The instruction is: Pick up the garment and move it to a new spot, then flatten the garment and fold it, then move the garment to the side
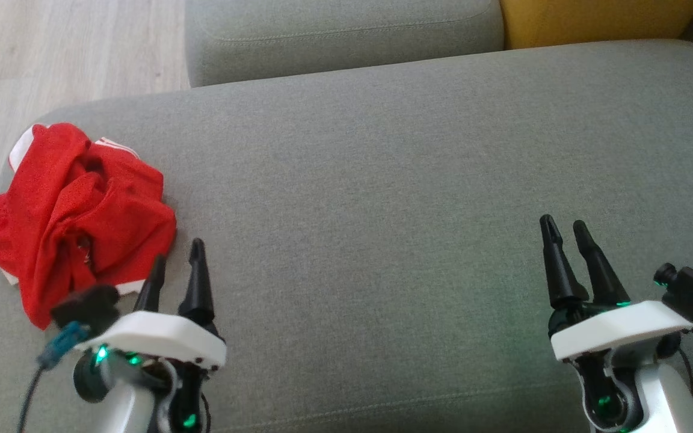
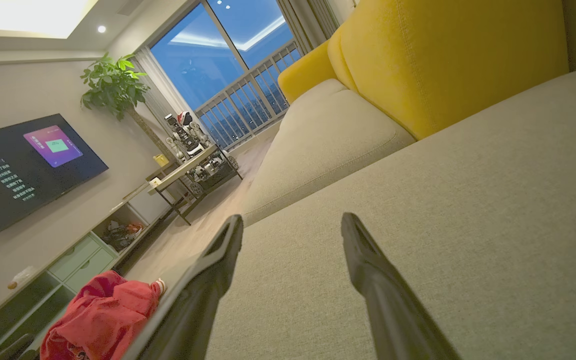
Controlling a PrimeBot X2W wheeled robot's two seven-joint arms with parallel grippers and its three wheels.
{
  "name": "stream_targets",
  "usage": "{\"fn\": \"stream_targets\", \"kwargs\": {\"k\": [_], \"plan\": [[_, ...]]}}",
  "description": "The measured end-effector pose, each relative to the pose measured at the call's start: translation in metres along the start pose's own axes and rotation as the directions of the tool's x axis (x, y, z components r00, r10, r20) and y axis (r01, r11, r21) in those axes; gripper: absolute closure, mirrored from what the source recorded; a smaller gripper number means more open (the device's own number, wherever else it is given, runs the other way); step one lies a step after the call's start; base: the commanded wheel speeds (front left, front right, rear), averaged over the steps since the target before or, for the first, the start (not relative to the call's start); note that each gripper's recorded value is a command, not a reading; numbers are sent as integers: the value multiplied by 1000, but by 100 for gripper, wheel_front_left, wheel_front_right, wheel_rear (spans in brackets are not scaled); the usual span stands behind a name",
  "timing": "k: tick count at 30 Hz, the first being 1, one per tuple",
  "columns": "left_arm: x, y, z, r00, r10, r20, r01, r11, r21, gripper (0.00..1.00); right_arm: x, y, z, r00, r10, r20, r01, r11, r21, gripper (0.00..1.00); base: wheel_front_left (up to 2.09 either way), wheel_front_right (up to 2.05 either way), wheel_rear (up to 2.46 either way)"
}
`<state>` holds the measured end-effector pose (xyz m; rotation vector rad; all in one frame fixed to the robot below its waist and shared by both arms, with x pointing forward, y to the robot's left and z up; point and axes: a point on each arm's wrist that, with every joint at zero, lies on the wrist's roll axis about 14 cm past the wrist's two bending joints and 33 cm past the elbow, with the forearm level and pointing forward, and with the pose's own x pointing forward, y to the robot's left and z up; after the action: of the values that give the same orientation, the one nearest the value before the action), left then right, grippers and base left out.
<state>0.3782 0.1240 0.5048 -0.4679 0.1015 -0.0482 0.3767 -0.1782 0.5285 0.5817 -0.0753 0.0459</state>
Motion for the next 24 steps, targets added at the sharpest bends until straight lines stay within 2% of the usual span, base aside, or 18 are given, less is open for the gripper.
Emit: {"fn": "stream_targets", "kwargs": {"k": [2,7,12,24], "plan": [[0,0,0,1000,0,0,0,1000,0,0,0,0,0,1000,0,0,0,1000,0,0,0,0,0],[4,-7,-3,1000,-6,8,4,990,142,0,0,0,-4,1000,5,-8,-5,997,-76,0,0,0,0],[5,-11,-4,1000,-4,24,-2,972,236,0,2,1,-2,1000,14,-1,-14,988,-153,0,0,0,0],[2,-34,16,989,-49,143,-10,923,385,0,2,9,5,998,48,29,-39,971,-235,0,0,0,0]]}}
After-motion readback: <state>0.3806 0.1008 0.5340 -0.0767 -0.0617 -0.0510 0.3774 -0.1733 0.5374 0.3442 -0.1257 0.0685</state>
